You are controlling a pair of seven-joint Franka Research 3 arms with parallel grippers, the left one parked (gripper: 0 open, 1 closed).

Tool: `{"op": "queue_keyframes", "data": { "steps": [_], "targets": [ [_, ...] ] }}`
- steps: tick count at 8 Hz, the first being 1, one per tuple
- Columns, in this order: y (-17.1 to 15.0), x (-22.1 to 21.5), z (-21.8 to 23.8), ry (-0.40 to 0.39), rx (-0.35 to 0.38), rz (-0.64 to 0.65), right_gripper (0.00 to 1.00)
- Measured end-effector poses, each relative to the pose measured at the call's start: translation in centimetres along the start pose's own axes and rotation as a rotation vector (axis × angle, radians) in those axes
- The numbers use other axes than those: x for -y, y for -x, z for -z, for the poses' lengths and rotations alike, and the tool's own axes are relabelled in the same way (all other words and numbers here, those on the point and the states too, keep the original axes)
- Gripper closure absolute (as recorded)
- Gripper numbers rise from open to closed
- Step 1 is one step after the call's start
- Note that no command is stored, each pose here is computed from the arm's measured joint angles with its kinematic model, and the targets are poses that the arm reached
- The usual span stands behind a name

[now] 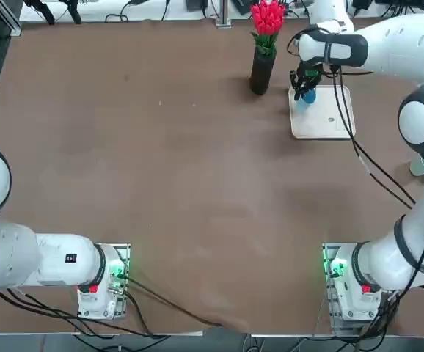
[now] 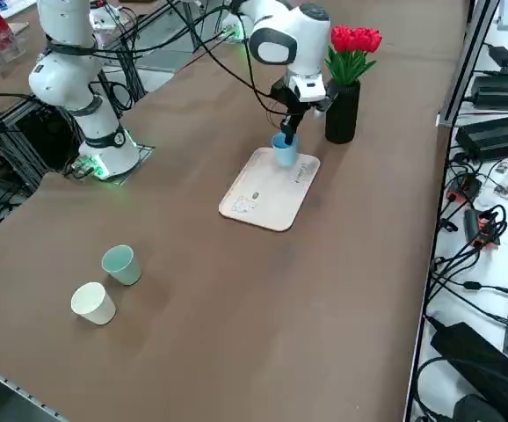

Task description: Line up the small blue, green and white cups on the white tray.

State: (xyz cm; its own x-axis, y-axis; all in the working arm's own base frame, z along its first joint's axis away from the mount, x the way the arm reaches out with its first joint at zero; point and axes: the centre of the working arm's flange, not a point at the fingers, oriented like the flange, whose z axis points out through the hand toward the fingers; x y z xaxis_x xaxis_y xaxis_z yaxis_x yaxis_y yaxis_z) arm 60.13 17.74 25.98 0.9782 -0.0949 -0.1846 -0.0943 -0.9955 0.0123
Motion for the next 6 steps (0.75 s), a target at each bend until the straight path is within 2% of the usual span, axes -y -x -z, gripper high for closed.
{"op": "queue_keyframes", "data": {
  "steps": [3,4,6],
  "targets": [
    [0.2,0.2,-1.1,-0.005,-0.015,0.004,0.94],
    [0.2,0.2,-1.3,-0.004,-0.012,0.004,0.83],
    [0.3,0.3,-1.3,-0.003,-0.012,0.006,0.48]
  ]
}}
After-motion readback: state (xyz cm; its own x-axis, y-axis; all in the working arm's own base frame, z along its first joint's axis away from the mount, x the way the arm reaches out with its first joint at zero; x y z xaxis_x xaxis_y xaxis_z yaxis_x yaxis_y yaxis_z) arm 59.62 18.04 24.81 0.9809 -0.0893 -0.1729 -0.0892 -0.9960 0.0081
